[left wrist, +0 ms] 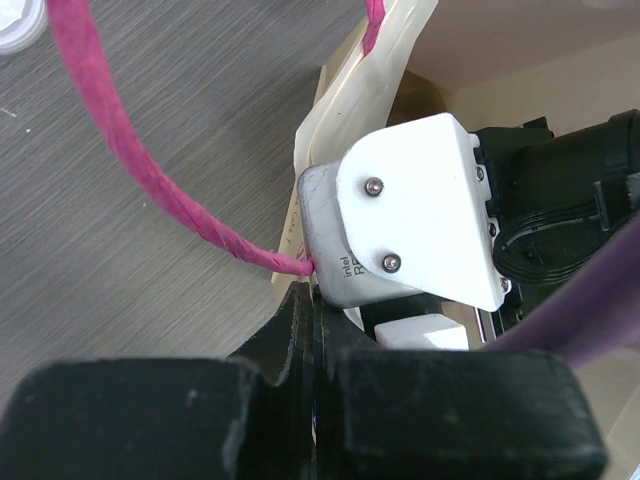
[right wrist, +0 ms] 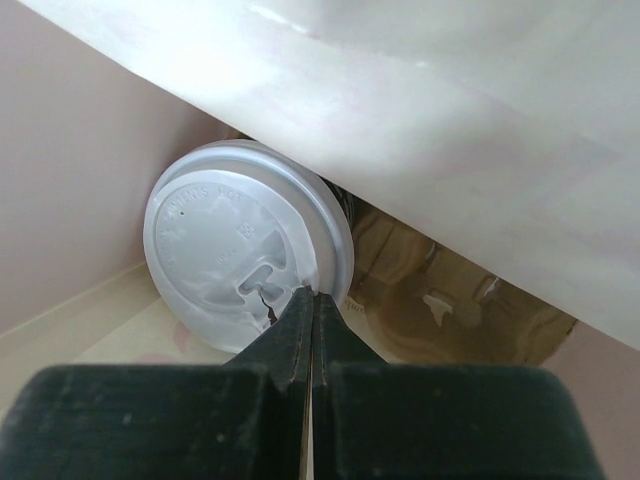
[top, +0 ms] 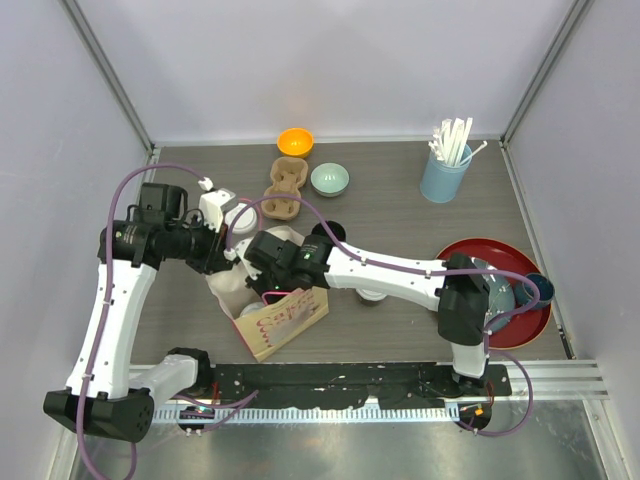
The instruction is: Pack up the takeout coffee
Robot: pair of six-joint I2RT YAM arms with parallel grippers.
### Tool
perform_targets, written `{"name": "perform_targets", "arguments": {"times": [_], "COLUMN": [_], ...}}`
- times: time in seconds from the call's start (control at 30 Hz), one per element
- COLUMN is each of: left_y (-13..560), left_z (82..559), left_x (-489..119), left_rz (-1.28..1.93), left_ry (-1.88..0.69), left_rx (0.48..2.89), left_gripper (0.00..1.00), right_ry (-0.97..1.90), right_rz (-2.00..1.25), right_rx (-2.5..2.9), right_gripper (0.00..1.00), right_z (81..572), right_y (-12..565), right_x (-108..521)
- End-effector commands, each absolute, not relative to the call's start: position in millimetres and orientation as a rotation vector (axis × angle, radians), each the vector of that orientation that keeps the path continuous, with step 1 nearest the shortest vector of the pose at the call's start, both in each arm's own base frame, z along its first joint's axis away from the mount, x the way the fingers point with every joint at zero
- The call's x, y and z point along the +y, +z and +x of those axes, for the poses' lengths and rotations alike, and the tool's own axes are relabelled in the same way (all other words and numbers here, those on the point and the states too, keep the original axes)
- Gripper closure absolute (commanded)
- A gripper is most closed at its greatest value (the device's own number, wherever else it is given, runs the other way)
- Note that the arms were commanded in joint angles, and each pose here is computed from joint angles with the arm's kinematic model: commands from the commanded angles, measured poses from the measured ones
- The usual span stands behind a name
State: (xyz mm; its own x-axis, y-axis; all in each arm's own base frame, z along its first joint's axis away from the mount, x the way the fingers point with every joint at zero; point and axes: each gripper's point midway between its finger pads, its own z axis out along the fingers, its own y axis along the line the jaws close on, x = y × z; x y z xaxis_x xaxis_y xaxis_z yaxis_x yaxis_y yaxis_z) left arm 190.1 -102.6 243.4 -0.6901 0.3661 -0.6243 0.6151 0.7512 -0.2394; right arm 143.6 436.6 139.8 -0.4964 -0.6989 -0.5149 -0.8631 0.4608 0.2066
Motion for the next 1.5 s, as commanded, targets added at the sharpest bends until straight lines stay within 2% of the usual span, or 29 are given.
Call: {"name": "perform_targets", "arguments": {"times": [0.0, 0.37, 0.63, 0.73, 0.93, 1.03, 1.27, 1.47], "left_y": [263, 263, 257, 256, 254, 255, 254, 254], "left_z": [170, 168, 168, 168, 168, 166, 161, 159], "left_x": [-127, -127, -125, -125, -124, -124, -124, -122], "left_rz": [0.810, 0.819, 0.819, 0.823, 0.831, 0.842, 0.860, 0.877], "left_ry": [-0.775, -0.767, -0.760, -0.760, -0.762, -0.765, -0.769, -0.763], "left_rx": [2.285, 2.275, 2.290, 2.292, 2.303, 2.304, 2.312, 2.310], "left_gripper": [1.00, 1.00, 1.00, 1.00, 1.00, 1.00, 1.00, 1.00], "right_ry": [0.551, 0.530, 0.553, 0.562, 0.657, 0.739, 0.846, 0.861], "right_rz": [-1.222, -1.211, -1.205, -1.207, -1.188, -1.179, -1.149, -1.114], "right_rx": [2.436, 2.437, 2.408, 2.390, 2.320, 2.241, 2.066, 2.003], "right_gripper": [0.99, 0.99, 0.91, 0.86, 0.64, 0.61, 0.42, 0.36], "right_z": [157, 158, 159, 159, 157, 154, 155, 159], "right_y": [109, 104, 113, 117, 143, 165, 208, 224], "right_x": [437, 439, 445, 446, 454, 461, 470, 470]}}
